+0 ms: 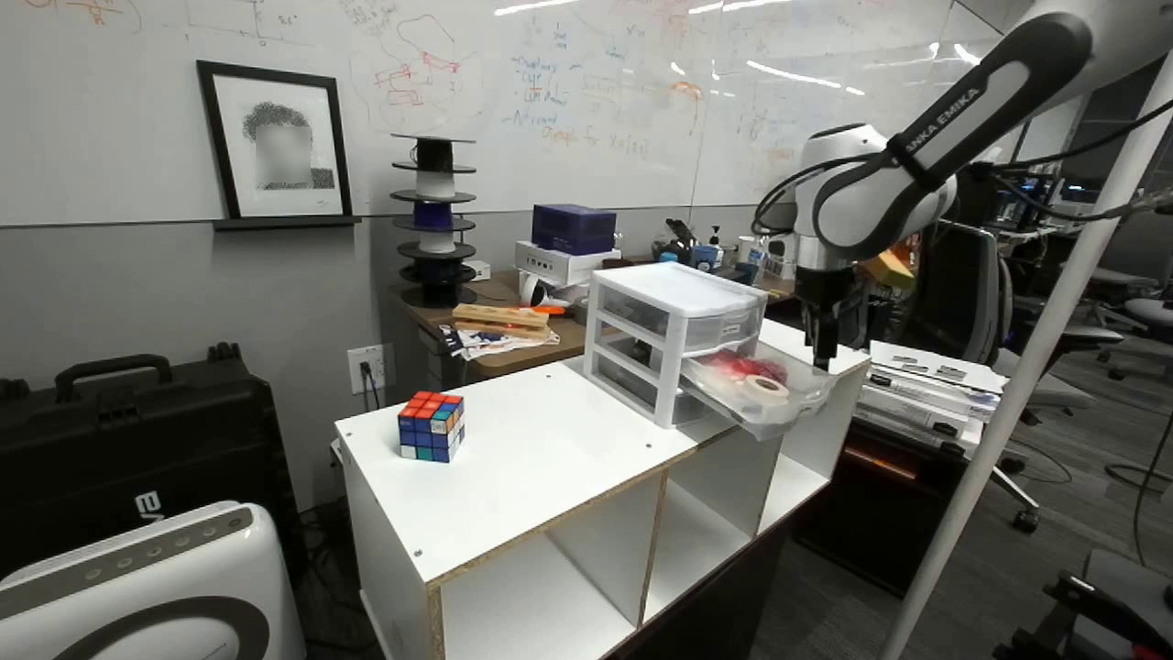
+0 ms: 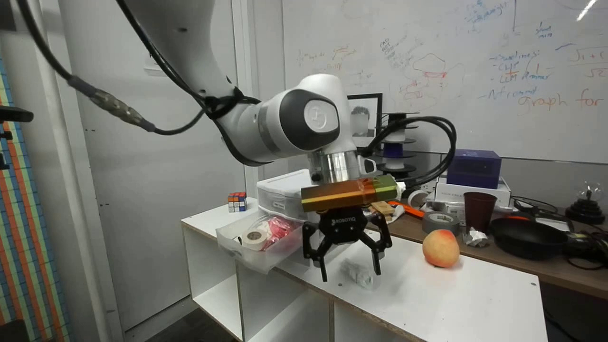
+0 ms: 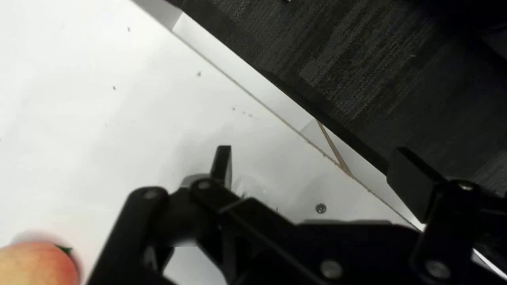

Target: Put the tape and the plastic into the drawer then close the drawer.

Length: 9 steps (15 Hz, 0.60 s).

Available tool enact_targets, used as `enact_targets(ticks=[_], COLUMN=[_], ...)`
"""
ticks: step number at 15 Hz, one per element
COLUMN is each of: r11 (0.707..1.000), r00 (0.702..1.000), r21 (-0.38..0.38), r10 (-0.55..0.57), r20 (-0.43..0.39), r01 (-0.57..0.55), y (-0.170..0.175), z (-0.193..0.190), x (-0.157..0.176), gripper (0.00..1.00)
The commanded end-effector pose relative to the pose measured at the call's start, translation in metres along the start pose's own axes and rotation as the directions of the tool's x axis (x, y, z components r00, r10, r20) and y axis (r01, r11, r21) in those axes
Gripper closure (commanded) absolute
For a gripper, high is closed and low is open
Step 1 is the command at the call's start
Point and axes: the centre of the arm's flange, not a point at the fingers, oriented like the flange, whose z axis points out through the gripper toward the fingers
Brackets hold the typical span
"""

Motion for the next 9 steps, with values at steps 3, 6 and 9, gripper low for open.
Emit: enact_targets(ticks=[3, 6, 9], r11=[0.978, 0.965, 0.955], r00=[0.981, 0.970, 0.957], r21=[-0.092, -0.141, -0.181], r10=[-0.192, -0.232, -0.260], r20=[-0.035, -0.077, -0.129], r01=[0.188, 0.220, 0.235], y=[0.023, 0.027, 0.032], z=[0.028, 0.022, 0.022], x=[0.039, 0.034, 0.032], gripper=[0.00, 0.00, 0.17])
